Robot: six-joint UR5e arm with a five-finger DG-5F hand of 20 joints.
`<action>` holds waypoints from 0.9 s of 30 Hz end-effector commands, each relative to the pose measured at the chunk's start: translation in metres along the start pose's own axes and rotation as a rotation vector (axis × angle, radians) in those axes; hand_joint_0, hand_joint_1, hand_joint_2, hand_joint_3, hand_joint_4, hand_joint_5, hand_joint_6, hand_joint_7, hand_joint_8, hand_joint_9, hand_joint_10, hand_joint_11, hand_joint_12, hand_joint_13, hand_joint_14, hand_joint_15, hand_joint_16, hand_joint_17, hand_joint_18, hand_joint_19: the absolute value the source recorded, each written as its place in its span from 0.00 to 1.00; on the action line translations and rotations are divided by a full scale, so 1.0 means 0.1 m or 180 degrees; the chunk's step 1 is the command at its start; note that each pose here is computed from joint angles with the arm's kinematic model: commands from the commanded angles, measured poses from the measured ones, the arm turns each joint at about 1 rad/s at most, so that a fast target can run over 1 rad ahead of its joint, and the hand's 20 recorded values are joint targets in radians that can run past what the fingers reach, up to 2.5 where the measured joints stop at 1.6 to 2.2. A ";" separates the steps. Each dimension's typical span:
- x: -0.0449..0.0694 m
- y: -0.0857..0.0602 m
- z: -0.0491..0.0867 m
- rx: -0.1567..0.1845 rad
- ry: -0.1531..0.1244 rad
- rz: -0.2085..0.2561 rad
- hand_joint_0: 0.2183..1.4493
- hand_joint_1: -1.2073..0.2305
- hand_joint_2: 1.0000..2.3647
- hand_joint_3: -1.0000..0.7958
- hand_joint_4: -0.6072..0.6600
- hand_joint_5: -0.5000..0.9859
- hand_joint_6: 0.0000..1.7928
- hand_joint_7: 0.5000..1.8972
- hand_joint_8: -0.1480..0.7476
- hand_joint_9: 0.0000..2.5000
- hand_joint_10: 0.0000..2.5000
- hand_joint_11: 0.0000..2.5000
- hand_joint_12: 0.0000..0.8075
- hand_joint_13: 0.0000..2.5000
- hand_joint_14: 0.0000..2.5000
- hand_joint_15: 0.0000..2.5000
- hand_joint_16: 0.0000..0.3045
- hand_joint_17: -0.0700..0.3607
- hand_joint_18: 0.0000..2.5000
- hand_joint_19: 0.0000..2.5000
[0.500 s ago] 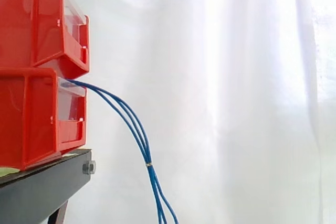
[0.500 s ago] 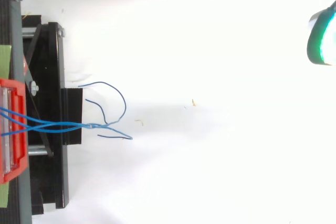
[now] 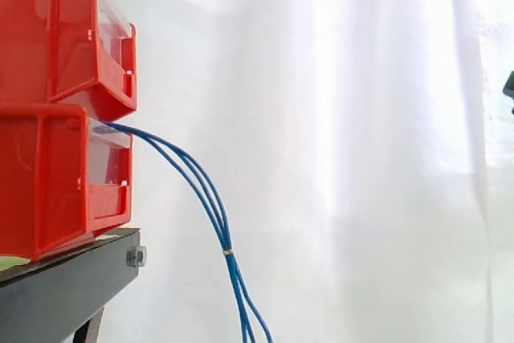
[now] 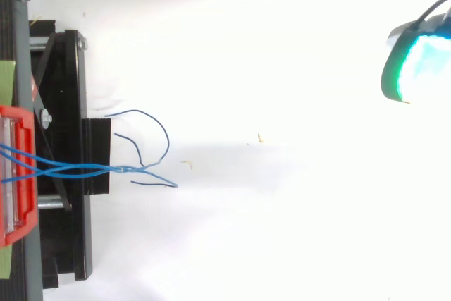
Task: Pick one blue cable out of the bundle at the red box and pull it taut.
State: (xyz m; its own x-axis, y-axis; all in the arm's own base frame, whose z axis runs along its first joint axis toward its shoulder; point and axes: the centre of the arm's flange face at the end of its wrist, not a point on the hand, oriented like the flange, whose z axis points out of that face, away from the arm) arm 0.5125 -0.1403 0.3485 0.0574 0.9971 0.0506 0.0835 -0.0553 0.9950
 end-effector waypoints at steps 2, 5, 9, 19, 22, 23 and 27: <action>0.01 -0.03 0.04 -0.0018 -0.0031 -0.0059 0.24 0.44 0.00 0.28 0.74 0.19 0.28 0.13 0.54 0.16 0.00 0.02 0.47 0.10 0.00 0.04 0.18 0.46 0.11 0.07; -0.01 -0.26 0.16 0.0091 -0.0108 -0.0135 0.23 0.40 0.00 0.28 0.74 0.20 0.28 0.14 0.53 0.15 0.00 0.03 0.48 0.07 0.00 0.04 0.19 0.46 0.08 0.06; -0.02 -0.51 0.33 0.0100 -0.0172 -0.0172 0.23 0.30 0.00 0.28 0.71 0.20 0.28 0.15 0.52 0.13 0.00 0.04 0.47 0.03 0.00 0.04 0.19 0.46 0.03 0.07; -0.23 -0.97 0.66 -0.0117 -0.0914 -0.0239 0.24 0.21 0.00 0.28 0.56 0.20 0.28 0.14 0.47 0.10 0.00 0.04 0.46 0.03 0.00 0.04 0.18 0.45 0.02 0.06; -0.22 -1.06 0.74 -0.0169 -0.0916 -0.0327 0.23 0.20 0.00 0.28 0.57 0.20 0.28 0.14 0.47 0.10 0.00 0.04 0.46 0.03 0.00 0.04 0.18 0.45 0.03 0.06; -0.21 -1.08 0.77 -0.0206 -0.0912 -0.0361 0.22 0.20 0.00 0.28 0.57 0.20 0.28 0.14 0.48 0.10 0.00 0.04 0.46 0.03 0.00 0.04 0.19 0.46 0.03 0.06; -0.16 -1.06 0.86 -0.0371 -0.0925 -0.0503 0.20 0.23 0.00 0.28 0.60 0.20 0.28 0.15 0.49 0.10 0.00 0.04 0.48 0.03 0.00 0.04 0.19 0.47 0.03 0.06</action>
State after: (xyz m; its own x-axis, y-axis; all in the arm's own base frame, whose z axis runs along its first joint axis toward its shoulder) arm 0.5820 -0.1579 0.2348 0.3304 0.9396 -0.0896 0.0273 0.0854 0.9960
